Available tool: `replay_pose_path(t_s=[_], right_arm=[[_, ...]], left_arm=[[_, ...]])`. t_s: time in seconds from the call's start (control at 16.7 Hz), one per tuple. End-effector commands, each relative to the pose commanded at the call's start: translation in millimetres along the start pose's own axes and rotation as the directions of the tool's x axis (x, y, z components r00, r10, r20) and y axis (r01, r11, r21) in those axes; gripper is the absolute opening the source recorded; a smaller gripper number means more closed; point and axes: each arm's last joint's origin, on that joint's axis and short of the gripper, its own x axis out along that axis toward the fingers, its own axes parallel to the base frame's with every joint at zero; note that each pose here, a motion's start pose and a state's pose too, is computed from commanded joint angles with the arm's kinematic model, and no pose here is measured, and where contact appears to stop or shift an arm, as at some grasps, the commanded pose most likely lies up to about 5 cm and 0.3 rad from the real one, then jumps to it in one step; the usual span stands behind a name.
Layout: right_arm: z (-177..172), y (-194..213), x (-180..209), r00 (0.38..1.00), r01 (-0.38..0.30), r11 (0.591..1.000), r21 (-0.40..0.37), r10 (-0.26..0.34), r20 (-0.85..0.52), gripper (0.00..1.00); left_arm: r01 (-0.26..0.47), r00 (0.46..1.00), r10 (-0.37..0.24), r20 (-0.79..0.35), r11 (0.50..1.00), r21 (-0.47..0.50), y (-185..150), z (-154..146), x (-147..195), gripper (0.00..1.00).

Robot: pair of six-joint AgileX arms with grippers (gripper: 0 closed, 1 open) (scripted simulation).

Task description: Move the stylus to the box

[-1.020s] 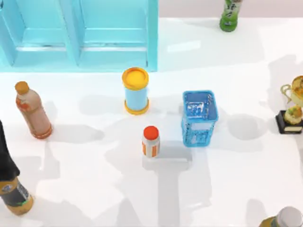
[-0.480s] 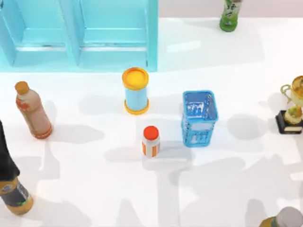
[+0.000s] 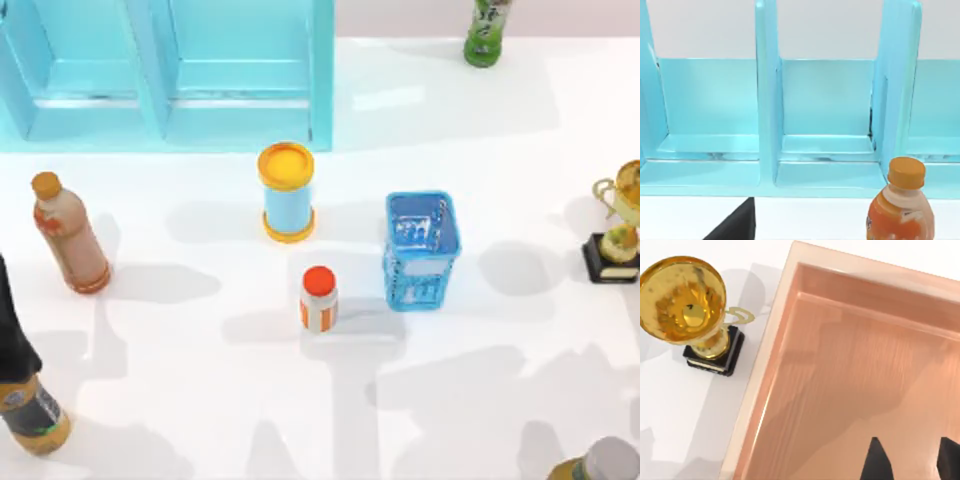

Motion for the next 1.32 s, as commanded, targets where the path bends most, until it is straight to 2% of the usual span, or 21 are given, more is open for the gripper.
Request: replay_pose_path(t_s=[0.72, 1.02, 1.32], right_arm=[[-21.9, 0.8, 54.9, 1.0, 0.005, 1.0, 0.0, -0.005, 0.0, 0.0], [-23.7, 1.1, 59.1, 1.0, 0.005, 1.0, 0.001, -0.005, -0.001, 0.0], [-23.7, 1.1, 59.1, 1.0, 0.005, 1.0, 0.001, -0.005, -0.001, 0.38]], left_arm=[[0.0, 1.0, 0.0, 0.0, 1.0, 0.0, 0.0, 0.0, 0.0, 1.0], [0.0, 1.0, 0.0, 0.0, 1.0, 0.0, 0.0, 0.0, 0.0, 1.0], [0.0, 1.0, 0.0, 0.0, 1.0, 0.0, 0.0, 0.0, 0.0, 1.0]])
